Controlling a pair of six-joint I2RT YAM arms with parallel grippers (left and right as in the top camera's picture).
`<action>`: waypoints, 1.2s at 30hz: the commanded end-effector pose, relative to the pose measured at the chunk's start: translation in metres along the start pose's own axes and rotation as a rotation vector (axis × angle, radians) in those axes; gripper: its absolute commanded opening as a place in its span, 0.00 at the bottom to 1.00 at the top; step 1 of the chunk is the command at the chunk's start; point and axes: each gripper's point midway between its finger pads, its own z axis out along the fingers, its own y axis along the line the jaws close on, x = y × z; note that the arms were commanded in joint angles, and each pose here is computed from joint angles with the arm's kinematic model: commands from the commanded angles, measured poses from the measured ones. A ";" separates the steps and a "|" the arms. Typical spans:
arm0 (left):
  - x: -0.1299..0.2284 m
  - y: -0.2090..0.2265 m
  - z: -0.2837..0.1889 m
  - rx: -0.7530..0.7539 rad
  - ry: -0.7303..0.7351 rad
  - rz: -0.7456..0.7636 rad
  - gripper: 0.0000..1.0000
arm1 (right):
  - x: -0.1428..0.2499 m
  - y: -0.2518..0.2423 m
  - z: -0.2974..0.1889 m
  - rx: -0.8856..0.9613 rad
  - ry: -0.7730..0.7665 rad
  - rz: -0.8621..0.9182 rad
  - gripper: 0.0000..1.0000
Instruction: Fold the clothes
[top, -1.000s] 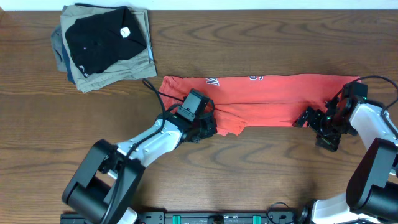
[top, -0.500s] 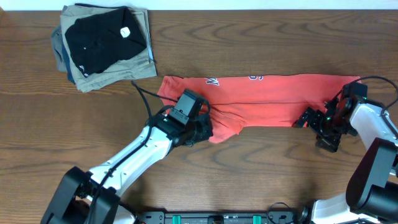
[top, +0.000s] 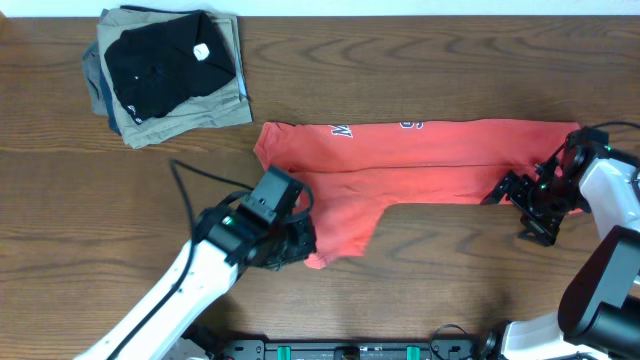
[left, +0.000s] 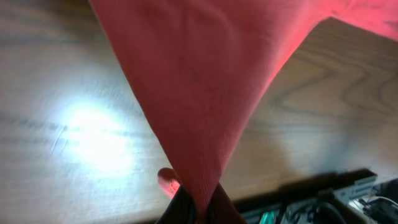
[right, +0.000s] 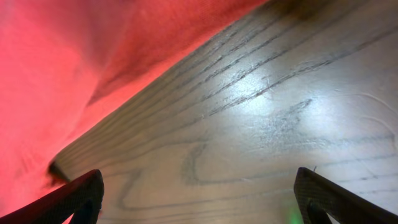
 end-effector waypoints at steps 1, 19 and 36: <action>0.009 0.002 -0.016 0.006 -0.008 0.021 0.06 | -0.007 0.000 -0.021 0.005 -0.071 0.019 0.96; 0.078 0.043 -0.046 -0.101 0.207 -0.051 0.06 | -0.010 -0.037 -0.078 0.103 -0.306 0.190 0.99; 0.093 0.060 -0.064 -0.124 0.181 -0.040 0.06 | -0.001 -0.140 -0.098 0.177 -0.332 0.657 0.99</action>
